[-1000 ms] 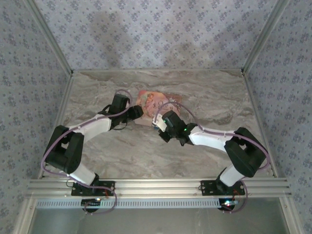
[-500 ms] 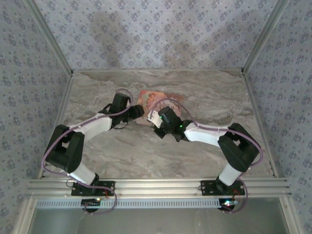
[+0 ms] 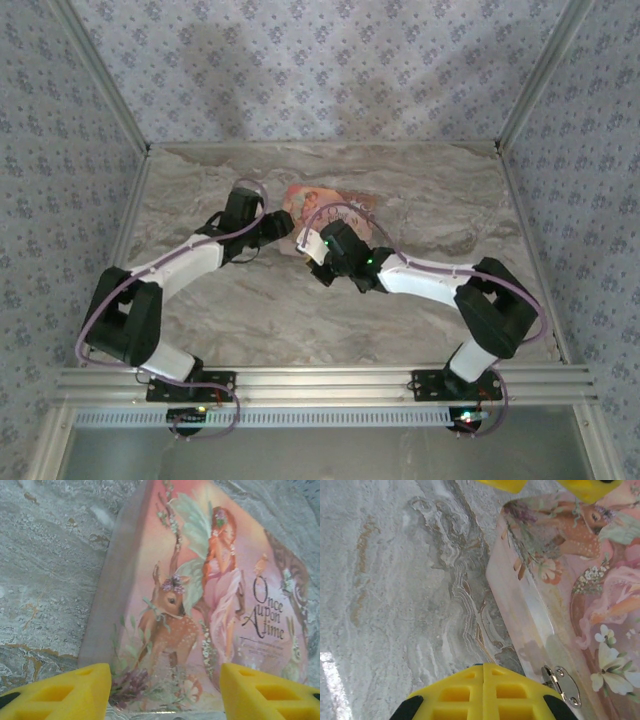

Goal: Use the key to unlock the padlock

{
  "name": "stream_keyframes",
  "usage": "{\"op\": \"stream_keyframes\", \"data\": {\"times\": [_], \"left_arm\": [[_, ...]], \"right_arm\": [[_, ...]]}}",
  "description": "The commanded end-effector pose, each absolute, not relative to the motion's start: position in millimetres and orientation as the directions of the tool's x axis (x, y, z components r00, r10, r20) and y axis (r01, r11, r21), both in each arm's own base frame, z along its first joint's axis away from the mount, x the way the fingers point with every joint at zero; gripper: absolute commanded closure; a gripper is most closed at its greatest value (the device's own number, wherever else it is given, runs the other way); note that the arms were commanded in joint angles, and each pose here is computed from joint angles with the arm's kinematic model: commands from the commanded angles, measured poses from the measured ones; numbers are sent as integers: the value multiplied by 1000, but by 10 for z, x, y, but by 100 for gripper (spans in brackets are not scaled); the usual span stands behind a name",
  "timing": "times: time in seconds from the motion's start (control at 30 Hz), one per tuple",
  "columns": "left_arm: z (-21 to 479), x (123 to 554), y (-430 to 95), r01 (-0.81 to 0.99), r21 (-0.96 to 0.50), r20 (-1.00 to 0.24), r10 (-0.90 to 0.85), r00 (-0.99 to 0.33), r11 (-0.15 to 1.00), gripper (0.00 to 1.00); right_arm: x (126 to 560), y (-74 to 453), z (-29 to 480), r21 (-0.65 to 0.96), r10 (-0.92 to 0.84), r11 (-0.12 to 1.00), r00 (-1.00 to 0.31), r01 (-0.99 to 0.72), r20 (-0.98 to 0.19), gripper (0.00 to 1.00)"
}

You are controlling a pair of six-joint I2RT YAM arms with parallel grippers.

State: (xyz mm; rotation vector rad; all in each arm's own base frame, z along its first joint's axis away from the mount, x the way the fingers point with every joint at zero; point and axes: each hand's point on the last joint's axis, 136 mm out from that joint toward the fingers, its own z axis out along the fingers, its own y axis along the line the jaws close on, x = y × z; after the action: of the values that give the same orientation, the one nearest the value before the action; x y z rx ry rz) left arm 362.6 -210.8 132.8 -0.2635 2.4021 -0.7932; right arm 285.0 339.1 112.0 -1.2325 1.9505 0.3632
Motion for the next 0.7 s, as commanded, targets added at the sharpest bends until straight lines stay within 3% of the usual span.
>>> {"op": "stream_keyframes", "data": {"times": [0.0, 0.37, 0.67], "left_arm": [[1431, 3570, -2032, -4, -604, -488, -374, -789, 797, 41], [1491, 3300, -1811, -22, -589, -511, -394, -764, 808, 39], [1509, 3041, -1756, -22, -617, -501, -414, -760, 786, 38]], "right_arm": [[2785, 3379, 1334, -173, -616, 490, -199, -855, -763, 100], [2623, 3096, 1662, -148, -555, 559, -236, -815, -798, 100], [2562, 2526, 1662, -75, -448, 710, -366, -700, -816, 100]]}}
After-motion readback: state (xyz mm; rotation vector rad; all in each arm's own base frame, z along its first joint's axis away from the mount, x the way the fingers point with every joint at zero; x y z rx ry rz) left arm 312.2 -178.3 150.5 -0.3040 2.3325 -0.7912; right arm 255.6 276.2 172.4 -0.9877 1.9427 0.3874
